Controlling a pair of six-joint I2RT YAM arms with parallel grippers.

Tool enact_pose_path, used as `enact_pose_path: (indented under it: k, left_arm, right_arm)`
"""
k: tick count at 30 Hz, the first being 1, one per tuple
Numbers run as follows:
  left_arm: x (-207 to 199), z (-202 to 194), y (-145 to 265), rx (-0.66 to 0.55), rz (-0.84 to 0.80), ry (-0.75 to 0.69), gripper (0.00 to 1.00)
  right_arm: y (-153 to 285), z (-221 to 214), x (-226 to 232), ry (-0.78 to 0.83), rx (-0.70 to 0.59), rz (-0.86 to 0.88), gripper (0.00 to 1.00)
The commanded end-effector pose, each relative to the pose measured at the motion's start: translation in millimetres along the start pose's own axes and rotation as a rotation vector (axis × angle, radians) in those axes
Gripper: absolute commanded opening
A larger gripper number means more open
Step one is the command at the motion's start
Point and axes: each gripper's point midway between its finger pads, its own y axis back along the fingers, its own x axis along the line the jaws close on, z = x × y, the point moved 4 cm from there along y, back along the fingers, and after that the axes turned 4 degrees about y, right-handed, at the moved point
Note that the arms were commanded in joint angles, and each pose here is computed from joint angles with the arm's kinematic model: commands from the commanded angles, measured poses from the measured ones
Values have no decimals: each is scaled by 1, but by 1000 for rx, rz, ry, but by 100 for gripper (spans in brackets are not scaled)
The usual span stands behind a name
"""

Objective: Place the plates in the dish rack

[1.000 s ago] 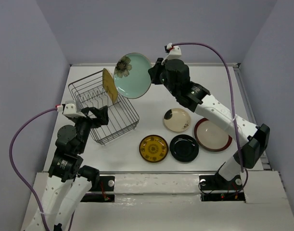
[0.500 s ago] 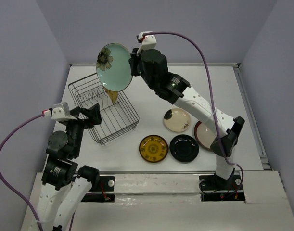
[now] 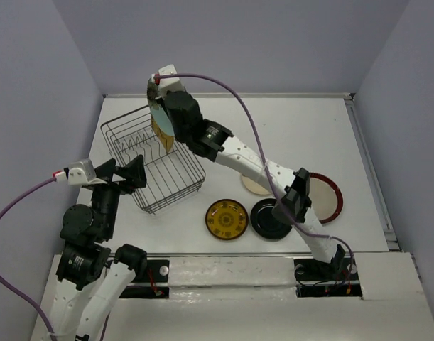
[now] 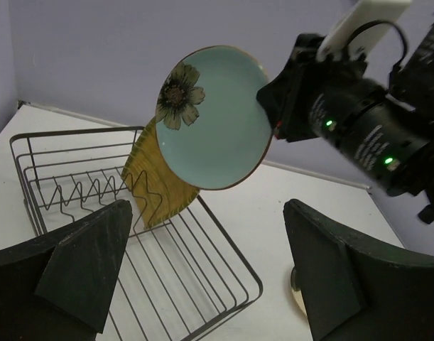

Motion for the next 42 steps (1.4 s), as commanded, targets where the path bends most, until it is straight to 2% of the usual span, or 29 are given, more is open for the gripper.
enact_pose_path:
  k: [1,7,19,42]
  left_arm:
    - [-3,23,3,-111,-3,38,99]
    - [0,22,4,-129,8,42,99]
    - [3,22,9,-140,13,56,99]
    - [12,22,10,-156,68,51,99]
  right_arm:
    - [23,81,-19,-84,-255,-147,7]
    - [13,58,6,29,-262,-188,7]
    - [-8,16,35,104,-237,-198,7]
    - [-27,-60,84,18,-152,-108,7]
